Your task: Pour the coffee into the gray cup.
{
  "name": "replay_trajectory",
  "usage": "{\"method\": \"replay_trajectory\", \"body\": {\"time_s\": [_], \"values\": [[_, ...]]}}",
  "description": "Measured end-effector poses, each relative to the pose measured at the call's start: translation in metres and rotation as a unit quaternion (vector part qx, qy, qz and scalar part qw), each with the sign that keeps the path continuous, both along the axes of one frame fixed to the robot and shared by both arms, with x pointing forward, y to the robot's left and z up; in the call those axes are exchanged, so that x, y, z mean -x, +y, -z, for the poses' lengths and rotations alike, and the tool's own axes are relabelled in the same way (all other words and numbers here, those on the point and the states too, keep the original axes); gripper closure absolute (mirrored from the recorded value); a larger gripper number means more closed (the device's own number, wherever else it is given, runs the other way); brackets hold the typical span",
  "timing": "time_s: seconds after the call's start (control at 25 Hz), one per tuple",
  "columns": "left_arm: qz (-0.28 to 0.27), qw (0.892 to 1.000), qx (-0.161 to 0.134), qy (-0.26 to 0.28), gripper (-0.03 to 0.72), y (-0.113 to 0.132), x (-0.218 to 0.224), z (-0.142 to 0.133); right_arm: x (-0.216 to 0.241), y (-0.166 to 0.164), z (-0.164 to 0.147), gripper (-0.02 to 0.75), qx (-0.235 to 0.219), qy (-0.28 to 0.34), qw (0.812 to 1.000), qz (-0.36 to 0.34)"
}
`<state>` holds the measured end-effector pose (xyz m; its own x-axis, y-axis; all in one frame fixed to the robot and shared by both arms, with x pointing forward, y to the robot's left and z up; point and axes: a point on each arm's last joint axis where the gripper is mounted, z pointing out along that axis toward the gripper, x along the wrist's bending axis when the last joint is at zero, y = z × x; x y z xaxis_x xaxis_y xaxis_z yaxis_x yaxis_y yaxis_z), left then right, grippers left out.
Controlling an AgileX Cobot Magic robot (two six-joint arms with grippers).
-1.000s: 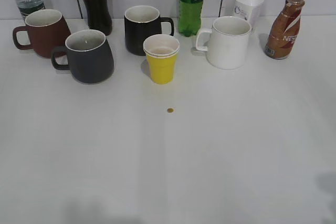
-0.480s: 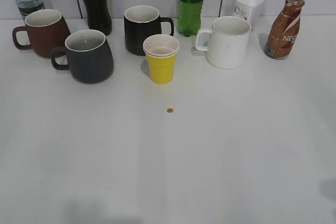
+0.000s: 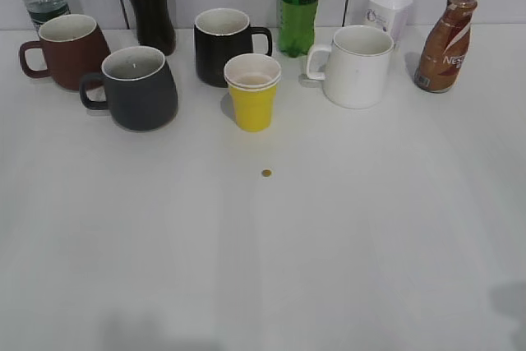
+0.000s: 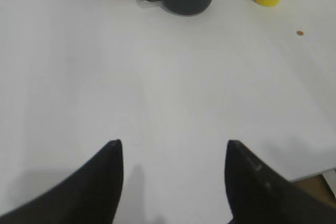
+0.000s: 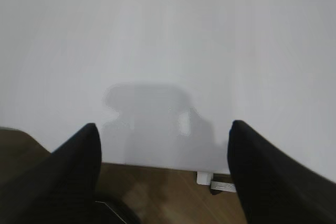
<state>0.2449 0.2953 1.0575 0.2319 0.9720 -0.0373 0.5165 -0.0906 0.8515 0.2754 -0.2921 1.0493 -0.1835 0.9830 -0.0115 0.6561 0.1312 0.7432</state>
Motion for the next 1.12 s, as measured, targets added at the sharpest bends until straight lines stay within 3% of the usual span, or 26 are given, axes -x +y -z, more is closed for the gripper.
{"method": "replay_trajectory", "body": {"time_s": [0.48, 1.12], "values": [[0.000, 1.000, 0.001, 0.000, 0.223, -0.0001, 0.0000, 0.0000, -0.0001, 0.0000, -0.0001, 0.151, -0.008, 0.001, 1.000, 0.008], [0.000, 1.000, 0.001, 0.000, 0.298, -0.0001, 0.0000, 0.0000, -0.0002, 0.0000, -0.0003, 0.151, -0.011, 0.000, 1.000, 0.010]]}}
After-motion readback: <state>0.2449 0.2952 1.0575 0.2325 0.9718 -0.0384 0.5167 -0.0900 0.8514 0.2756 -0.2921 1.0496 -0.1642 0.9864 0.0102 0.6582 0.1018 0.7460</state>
